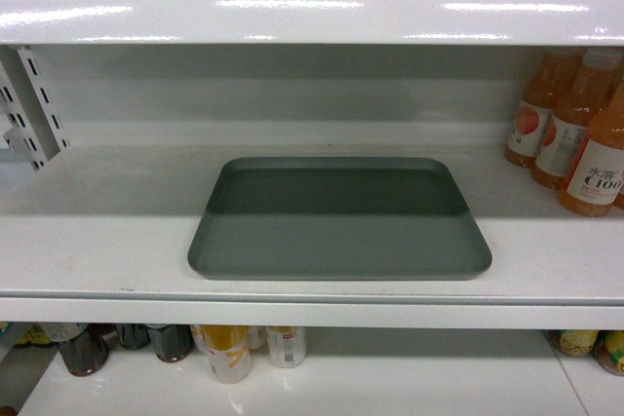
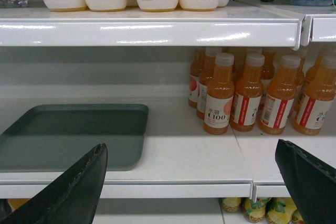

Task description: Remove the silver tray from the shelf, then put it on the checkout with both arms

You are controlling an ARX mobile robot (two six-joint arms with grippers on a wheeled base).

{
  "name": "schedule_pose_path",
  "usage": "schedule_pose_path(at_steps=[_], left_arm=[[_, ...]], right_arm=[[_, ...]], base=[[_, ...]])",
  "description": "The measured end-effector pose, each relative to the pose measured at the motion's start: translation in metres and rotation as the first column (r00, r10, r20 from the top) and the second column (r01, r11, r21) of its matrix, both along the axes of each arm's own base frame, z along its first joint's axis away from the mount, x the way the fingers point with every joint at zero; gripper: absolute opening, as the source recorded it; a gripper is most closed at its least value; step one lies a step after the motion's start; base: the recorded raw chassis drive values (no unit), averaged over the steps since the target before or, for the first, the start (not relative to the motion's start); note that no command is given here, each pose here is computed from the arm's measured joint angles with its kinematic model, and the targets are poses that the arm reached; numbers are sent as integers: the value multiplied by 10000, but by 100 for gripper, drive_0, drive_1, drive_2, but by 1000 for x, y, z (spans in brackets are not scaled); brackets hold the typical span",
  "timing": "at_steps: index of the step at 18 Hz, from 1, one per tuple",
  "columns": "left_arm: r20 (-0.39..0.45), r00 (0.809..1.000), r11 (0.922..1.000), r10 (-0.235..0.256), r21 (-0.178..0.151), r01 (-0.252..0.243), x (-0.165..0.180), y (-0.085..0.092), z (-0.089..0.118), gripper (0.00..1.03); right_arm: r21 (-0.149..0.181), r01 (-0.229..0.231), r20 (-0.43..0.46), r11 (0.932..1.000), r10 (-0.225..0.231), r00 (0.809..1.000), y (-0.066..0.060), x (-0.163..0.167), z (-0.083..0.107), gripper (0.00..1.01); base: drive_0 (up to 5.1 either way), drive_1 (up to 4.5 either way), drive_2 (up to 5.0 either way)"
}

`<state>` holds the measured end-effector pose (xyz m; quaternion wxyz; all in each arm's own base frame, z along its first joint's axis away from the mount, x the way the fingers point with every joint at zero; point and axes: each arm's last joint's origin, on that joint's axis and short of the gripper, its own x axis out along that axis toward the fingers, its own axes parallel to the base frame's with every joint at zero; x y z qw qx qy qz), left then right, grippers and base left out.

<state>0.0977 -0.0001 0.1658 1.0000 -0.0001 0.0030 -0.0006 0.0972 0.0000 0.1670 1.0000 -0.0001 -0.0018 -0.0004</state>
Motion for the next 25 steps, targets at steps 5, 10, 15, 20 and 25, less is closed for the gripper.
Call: schedule_pose_path(at_steps=[5,10,15,20,25], left_arm=[[0,10000,10000,0,0,0,0,0,0,98],[0,10000,10000,0,0,0,0,0,0,98],[0,10000,10000,0,0,0,0,0,0,98],[0,10000,10000,0,0,0,0,0,0,98],[0,10000,10000,0,0,0,0,0,0,98]], right_arm=[[0,0,0,10000,0,10000,0,0,0,98],[0,0,0,10000,0,10000,0,0,0,98],[0,0,0,10000,0,10000,0,0,0,98],[0,-4,-4,10000,4,10000,0,0,0,98],[0,-4,-4,10000,4,10000,0,0,0,98]], base=[[0,0,0],[0,0,0],[0,0,0],[0,0,0],[0,0,0]])
